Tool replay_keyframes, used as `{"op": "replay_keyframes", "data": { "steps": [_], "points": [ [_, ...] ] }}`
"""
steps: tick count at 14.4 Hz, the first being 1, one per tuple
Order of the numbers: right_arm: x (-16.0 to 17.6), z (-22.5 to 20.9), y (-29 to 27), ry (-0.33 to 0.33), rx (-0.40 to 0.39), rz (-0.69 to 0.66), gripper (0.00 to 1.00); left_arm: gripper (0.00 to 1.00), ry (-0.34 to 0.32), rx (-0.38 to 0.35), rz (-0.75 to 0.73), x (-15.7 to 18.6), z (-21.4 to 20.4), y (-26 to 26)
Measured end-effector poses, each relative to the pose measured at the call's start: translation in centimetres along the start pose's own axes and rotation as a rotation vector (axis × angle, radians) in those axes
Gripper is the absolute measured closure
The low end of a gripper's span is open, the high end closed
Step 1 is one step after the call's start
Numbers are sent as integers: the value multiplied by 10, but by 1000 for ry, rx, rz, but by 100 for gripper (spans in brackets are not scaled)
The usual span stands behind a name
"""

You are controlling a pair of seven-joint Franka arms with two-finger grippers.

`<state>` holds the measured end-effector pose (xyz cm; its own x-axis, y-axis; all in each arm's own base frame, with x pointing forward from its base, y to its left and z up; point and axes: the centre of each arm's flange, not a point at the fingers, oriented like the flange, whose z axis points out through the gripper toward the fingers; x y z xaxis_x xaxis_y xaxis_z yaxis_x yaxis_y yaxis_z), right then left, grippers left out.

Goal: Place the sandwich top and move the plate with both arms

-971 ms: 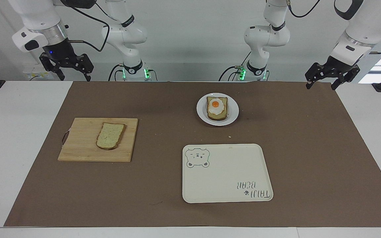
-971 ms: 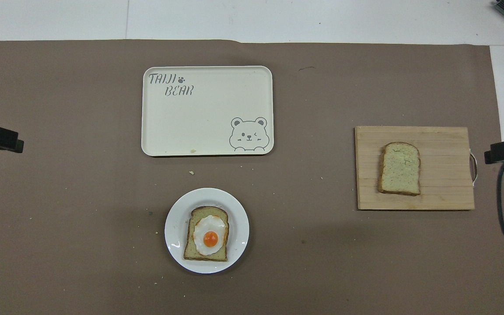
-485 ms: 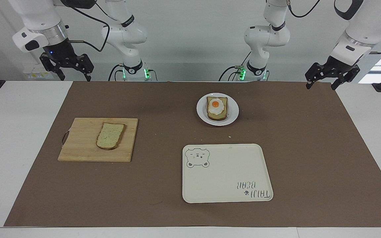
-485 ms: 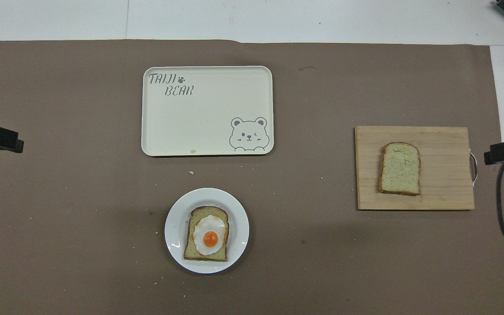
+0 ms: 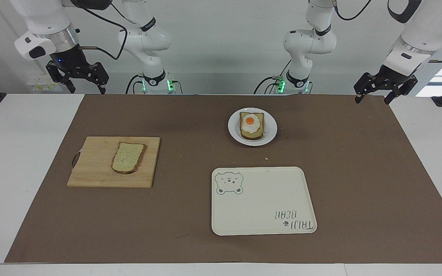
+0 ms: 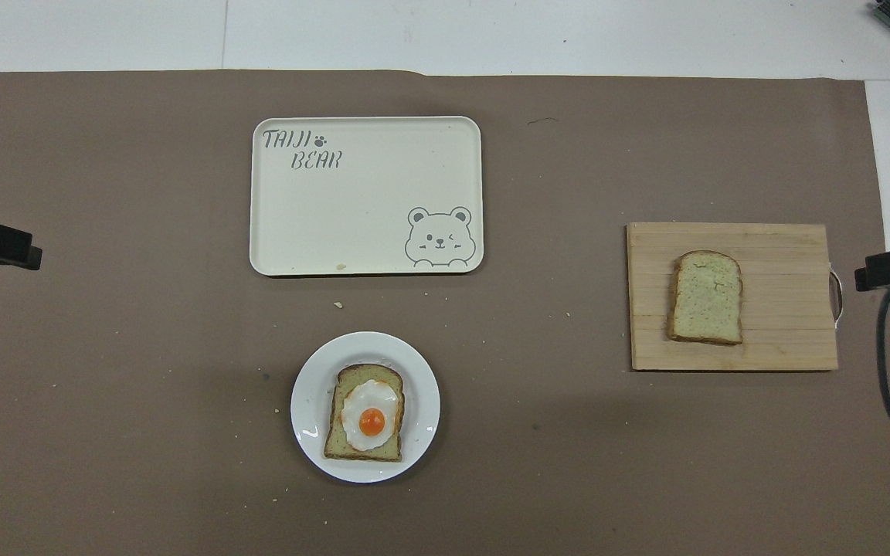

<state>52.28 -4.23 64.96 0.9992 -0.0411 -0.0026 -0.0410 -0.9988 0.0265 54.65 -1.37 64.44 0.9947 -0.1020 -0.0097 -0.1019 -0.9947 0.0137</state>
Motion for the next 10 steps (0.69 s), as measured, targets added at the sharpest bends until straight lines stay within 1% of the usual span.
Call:
{"op": "replay_keyframes", "data": {
  "steps": [6,8,10],
  "points": [
    [1,8,1,-5,0,2,0,0,0,0,0,0,0,0],
    [6,23,6,16,1,11,0,0,0,0,0,0,0,0],
    [9,45,10,14,8,19,0,0,0,0,0,0,0,0]
  ]
}}
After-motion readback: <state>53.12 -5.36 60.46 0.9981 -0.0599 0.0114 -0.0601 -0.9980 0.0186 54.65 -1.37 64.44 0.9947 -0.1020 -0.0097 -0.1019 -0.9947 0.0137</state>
